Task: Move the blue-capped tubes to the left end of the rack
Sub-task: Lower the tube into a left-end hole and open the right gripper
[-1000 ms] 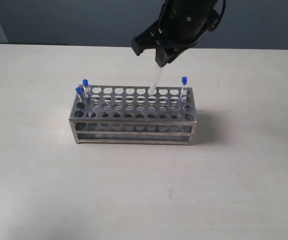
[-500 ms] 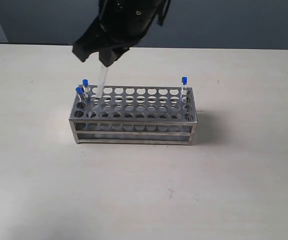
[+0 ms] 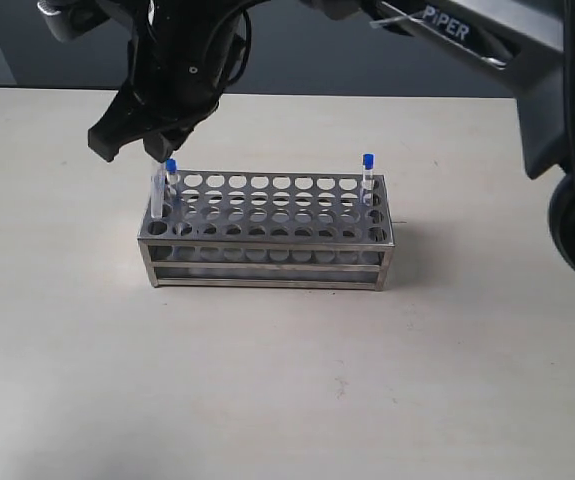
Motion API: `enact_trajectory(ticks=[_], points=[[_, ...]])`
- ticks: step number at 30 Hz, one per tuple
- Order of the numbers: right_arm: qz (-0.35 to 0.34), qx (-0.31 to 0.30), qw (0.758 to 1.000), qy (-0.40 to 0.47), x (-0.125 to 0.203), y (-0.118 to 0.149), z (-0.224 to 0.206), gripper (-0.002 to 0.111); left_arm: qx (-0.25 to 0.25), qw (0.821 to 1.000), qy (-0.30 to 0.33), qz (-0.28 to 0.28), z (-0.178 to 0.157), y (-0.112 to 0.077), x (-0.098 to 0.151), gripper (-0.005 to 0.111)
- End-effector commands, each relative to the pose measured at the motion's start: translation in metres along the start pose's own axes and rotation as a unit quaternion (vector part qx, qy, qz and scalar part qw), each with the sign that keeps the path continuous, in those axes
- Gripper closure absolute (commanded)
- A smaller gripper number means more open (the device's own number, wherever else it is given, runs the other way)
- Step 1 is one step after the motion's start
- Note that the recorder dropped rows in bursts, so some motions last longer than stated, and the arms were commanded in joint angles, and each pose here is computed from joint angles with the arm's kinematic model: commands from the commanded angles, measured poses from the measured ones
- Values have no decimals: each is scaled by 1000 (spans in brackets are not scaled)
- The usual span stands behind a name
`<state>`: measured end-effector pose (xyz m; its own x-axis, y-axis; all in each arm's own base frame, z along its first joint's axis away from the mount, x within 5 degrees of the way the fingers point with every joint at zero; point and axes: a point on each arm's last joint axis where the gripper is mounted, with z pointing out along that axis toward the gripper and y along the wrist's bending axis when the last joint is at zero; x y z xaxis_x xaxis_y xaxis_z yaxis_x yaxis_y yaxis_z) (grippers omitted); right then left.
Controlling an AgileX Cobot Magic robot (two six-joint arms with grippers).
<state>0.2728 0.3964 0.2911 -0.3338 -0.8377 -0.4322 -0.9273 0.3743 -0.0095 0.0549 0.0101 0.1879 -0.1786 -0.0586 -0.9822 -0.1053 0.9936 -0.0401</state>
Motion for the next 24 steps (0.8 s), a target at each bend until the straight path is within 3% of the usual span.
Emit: enact_trajectory(ticks=[1,24], points=[[-10,18,1000,6,0,-4,0,109,5,1000,-6,-1,-1,-1,-2,106],[-13,-9,1000,5,0,-4,46,109,4,1000,-5,-2,-1,-1,-1,106]])
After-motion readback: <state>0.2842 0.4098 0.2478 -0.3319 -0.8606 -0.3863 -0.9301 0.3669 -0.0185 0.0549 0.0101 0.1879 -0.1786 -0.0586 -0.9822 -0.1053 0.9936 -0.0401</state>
